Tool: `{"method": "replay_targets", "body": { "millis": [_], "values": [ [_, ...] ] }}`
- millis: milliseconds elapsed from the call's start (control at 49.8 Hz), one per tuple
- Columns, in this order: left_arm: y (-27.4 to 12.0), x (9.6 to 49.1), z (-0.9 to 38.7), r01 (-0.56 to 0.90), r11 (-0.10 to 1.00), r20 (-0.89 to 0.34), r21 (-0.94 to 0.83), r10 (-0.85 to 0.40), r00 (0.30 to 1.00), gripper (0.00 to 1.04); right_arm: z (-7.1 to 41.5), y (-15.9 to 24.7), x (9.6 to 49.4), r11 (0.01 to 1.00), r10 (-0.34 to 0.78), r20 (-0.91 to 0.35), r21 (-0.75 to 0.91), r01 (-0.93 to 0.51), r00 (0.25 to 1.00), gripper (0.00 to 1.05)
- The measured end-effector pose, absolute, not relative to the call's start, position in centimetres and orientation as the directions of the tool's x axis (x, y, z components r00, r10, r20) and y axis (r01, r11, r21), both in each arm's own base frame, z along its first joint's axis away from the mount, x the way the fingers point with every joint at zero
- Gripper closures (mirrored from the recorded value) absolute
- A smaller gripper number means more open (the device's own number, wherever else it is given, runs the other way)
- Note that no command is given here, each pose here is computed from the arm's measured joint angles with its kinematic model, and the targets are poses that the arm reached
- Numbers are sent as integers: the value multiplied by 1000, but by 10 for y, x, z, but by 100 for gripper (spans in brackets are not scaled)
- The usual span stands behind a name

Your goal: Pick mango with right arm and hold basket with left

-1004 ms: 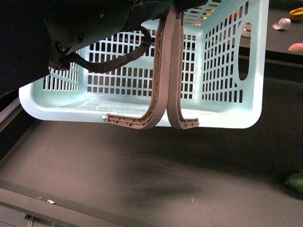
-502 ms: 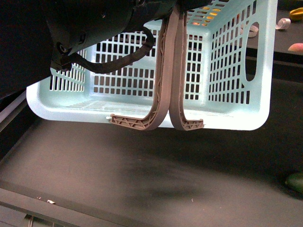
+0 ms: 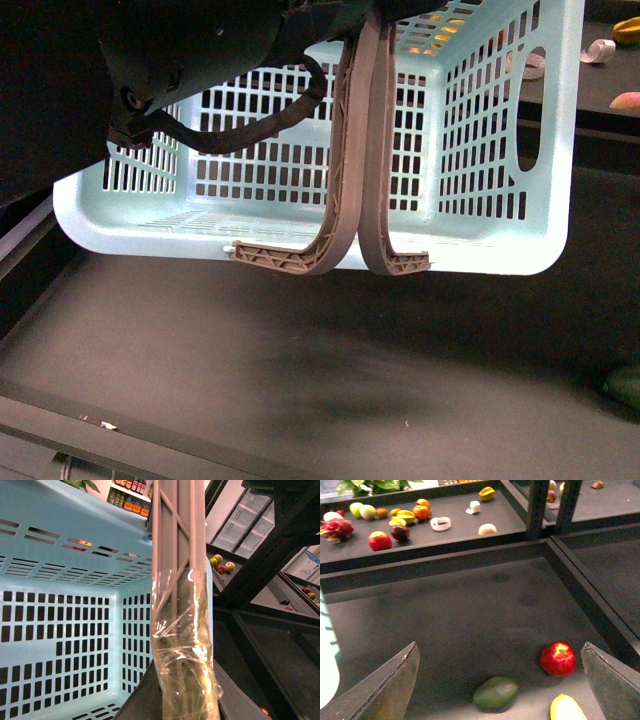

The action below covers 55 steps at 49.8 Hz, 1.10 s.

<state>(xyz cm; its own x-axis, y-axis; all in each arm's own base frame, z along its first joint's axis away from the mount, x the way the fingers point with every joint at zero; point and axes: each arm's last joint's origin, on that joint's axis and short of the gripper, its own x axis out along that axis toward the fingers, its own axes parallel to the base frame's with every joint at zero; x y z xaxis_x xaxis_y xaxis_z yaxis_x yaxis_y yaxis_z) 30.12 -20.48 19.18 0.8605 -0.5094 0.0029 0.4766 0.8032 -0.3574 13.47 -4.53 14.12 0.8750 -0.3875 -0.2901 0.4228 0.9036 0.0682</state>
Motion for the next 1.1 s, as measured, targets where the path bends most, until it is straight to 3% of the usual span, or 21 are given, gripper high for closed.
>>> {"method": "replay_targets", "body": {
  "millis": [301,562,864,1105],
  "values": [
    [-205,301,192,476,803,3,-358,-509,861,97,84,-101,185,873,-425,-462,17,487,779,8],
    [-205,301,192,476,803,3,-358,-509,861,97,2,-138,199,847,-405,-681,-28,531,610,8],
    [-205,301,192,477,803,3,-359,-510,860,97,-53,-162,200,829,-422,-759,-103,549,495,8],
    [-205,301,192,476,803,3,-358,-509,861,97,-87,-167,198,831,-415,-794,-132,540,445,8]
  ]
}}
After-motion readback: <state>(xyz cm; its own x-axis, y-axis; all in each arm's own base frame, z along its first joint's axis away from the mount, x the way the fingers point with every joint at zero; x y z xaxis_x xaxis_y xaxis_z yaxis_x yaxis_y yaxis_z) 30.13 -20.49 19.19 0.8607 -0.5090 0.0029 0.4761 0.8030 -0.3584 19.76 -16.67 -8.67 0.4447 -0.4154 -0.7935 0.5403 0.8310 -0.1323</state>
